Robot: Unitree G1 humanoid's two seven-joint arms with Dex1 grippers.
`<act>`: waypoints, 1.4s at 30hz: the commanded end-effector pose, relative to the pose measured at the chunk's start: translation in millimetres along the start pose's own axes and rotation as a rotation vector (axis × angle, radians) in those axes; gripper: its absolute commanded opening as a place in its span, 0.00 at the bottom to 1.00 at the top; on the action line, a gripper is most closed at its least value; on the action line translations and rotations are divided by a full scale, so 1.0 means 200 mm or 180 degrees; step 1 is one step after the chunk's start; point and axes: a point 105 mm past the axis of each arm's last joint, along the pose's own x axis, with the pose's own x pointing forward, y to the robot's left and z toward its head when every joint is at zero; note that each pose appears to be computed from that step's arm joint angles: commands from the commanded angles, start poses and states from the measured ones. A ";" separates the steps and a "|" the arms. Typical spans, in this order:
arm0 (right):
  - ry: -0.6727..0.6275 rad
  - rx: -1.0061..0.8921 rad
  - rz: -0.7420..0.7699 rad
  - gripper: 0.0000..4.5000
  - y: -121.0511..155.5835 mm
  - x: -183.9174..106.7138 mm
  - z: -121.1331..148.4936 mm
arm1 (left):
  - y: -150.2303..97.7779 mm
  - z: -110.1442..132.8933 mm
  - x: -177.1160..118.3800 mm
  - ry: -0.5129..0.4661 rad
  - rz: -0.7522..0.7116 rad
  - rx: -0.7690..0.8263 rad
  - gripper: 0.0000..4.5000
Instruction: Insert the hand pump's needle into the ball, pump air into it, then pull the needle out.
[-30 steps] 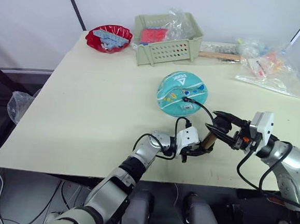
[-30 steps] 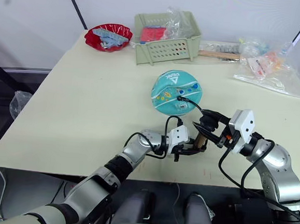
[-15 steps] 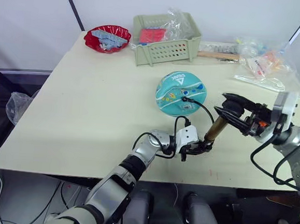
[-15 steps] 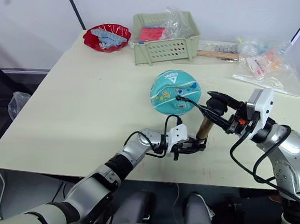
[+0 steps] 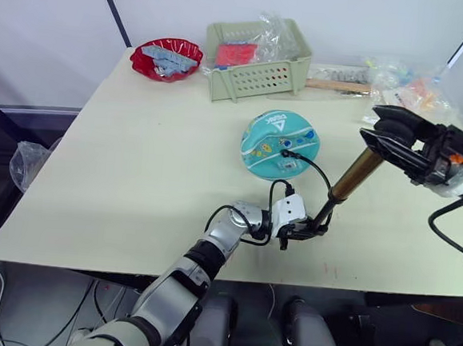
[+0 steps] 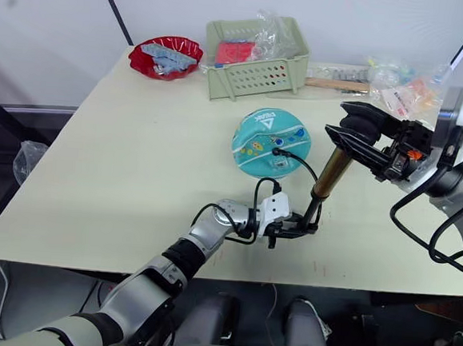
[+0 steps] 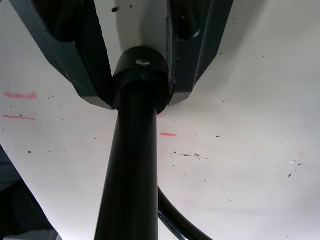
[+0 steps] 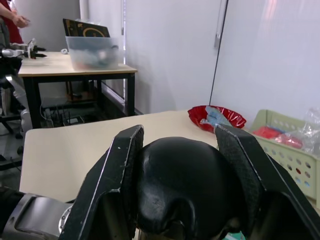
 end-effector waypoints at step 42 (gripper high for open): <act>0.0649 0.0013 -0.0245 0.40 0.02 -0.09 -0.54 | -0.11 -0.30 -0.03 0.0511 -0.0071 -0.0364 0.24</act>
